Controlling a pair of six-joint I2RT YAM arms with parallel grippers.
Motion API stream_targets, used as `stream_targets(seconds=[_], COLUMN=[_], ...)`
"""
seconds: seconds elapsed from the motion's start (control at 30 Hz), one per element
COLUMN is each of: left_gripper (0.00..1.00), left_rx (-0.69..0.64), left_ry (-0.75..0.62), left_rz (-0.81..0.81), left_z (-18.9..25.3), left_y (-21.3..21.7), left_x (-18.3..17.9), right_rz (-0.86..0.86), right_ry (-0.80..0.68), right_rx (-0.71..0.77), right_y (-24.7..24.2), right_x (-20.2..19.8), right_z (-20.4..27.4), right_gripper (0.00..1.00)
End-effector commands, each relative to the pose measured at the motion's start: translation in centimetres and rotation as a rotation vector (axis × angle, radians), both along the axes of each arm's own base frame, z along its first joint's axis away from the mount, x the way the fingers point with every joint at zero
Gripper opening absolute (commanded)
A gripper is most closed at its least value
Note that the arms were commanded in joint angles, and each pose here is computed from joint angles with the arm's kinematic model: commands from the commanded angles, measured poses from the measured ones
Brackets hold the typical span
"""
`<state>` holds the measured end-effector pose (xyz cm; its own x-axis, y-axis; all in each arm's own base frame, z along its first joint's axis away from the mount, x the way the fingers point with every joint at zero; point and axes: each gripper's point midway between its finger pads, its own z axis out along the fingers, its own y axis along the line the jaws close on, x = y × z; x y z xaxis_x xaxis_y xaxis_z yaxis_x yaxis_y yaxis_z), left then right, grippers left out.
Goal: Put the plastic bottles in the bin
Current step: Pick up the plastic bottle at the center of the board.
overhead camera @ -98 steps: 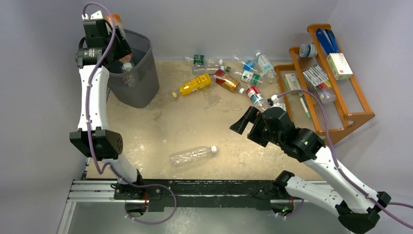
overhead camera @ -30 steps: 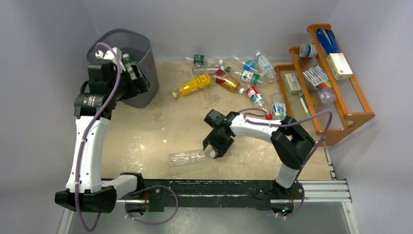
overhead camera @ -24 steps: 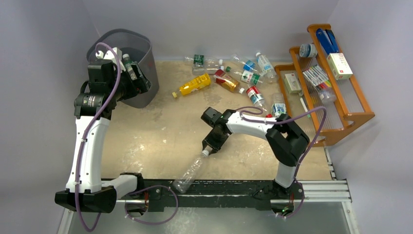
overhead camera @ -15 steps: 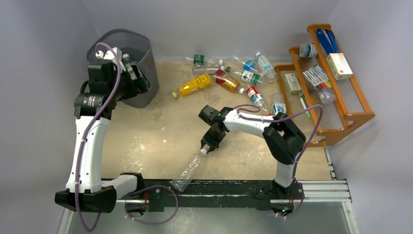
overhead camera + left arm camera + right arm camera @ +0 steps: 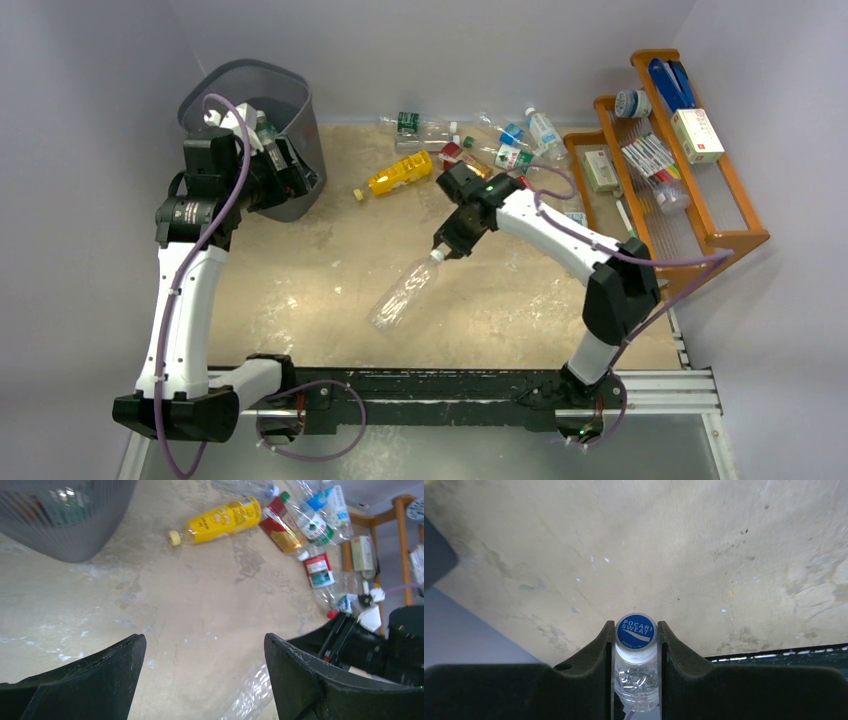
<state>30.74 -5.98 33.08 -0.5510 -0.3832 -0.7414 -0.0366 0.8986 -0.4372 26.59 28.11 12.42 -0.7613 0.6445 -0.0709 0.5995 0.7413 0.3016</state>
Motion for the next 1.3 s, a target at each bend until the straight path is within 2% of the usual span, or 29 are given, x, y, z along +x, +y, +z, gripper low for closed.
stream_targets(seconds=[0.0, 0.13, 0.23, 0.67, 0.83, 1.27], left_gripper=[0.88, 0.89, 0.89, 0.89, 0.89, 0.89], left_rx=[-0.115, -0.214, -0.236, -0.122, -0.050, 0.018], left_ry=[-0.057, -0.112, -0.107, -0.043, -0.007, 0.019], left_rz=[-0.136, -0.268, -0.349, -0.580, -0.610, -0.684], left_z=[1.1, 1.6, 1.1, -2.9, -4.9, -7.7], left_y=[-3.1, -6.0, -7.9, -15.6, -17.7, -22.9], left_x=[-0.8, -2.0, -3.2, -6.6, -7.0, -8.6], right_rz=[0.011, 0.037, 0.093, 0.282, 0.330, 0.382], right_ry=[-0.092, -0.168, -0.216, -0.394, -0.440, -0.485], right_rx=[-0.077, -0.097, -0.095, -0.007, 0.056, 0.137], right_y=[-4.0, -5.3, -5.3, -3.2, -2.3, -1.5], right_x=[1.7, 3.1, 3.9, 5.5, 5.2, 4.1], right_z=[3.8, 6.3, 8.0, 14.9, 16.7, 18.7], right_gripper=[0.03, 0.03, 0.03, 0.01, 0.00, 0.00])
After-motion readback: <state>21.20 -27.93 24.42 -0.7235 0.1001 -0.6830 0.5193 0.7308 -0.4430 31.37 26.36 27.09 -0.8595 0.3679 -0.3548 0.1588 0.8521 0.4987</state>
